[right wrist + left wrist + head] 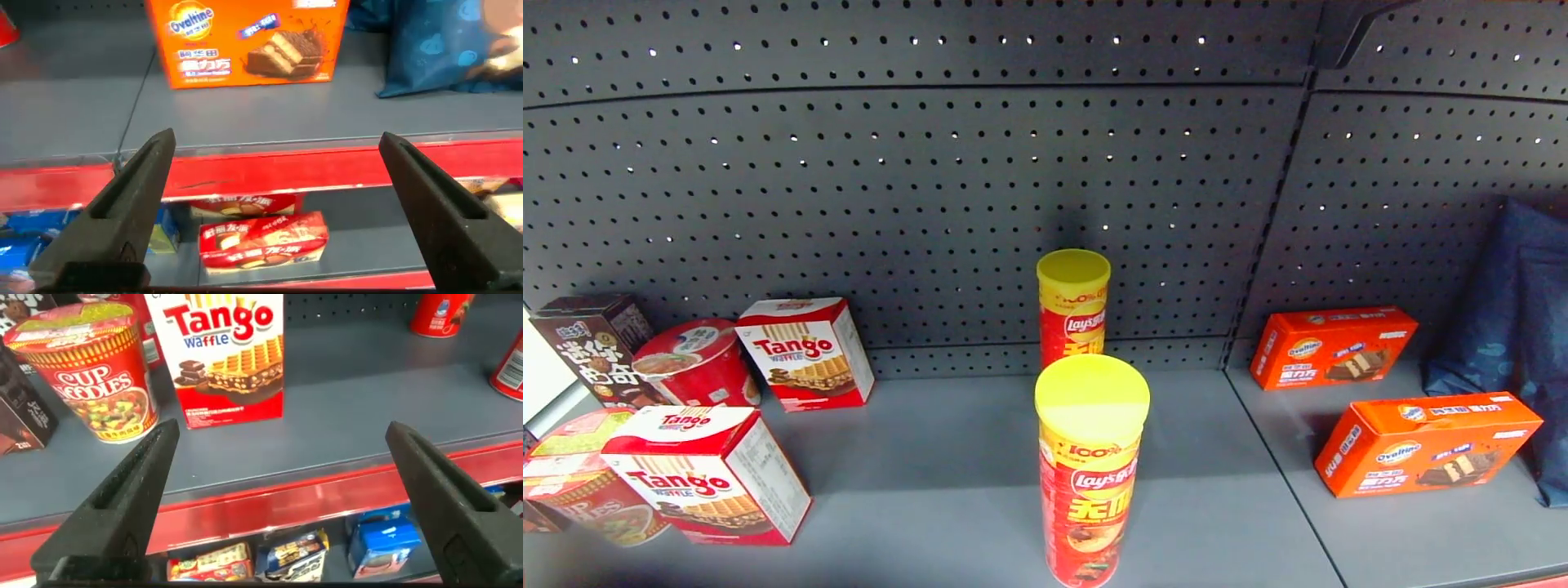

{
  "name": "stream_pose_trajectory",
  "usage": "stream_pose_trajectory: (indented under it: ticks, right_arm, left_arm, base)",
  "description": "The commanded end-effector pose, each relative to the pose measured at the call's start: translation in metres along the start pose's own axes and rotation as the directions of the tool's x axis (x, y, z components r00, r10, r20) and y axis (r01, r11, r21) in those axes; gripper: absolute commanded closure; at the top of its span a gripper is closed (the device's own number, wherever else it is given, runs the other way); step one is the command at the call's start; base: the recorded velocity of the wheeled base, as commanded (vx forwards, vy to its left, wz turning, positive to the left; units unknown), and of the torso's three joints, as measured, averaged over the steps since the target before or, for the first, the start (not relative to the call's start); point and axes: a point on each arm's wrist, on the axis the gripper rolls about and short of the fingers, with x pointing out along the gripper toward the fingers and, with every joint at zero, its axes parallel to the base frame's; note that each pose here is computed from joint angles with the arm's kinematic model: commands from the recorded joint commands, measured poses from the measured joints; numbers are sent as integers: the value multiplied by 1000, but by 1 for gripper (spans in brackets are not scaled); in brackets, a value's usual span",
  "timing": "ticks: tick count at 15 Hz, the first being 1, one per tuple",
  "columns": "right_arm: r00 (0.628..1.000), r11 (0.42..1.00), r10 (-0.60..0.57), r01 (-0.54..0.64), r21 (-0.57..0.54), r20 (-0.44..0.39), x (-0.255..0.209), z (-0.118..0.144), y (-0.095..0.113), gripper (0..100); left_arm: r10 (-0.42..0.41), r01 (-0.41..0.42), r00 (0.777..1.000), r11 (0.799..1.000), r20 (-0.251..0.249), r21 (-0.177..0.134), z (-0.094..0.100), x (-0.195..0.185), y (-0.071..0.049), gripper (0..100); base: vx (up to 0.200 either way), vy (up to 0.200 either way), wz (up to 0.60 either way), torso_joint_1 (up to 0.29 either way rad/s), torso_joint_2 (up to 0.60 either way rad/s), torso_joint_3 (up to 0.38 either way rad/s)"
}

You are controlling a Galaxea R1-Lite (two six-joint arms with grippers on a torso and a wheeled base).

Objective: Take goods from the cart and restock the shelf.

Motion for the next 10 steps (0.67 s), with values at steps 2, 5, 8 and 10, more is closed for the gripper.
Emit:
stream_pose_trajectory:
  ticks: [2,5,8,10]
  right_arm:
    - [1000,1000,-1,1,0,0,0,0,0,0]
    - [1000,1000,-1,1,6,0,0,0,0,0]
    - [1000,1000,1,-1,5,0,0,0,0,0]
    - [1000,1000,1,-1,8,2,0,1,0,0]
  left_arm:
    - [0,0,1000,1000,-2,1,0,0,0,0]
    - [-6,6,1000,1000,-1,1,0,0,0,0]
    - [-6,6,1000,1000,-3,5,0,0,0,0]
    - [-6,6,1000,1000,-4,2,0,0,0,0]
  base:
    - [0,0,0,0,0,0]
    - [0,0,0,0,0,0]
    - [0,0,0,0,0,0]
    - [0,0,0,0,0,0]
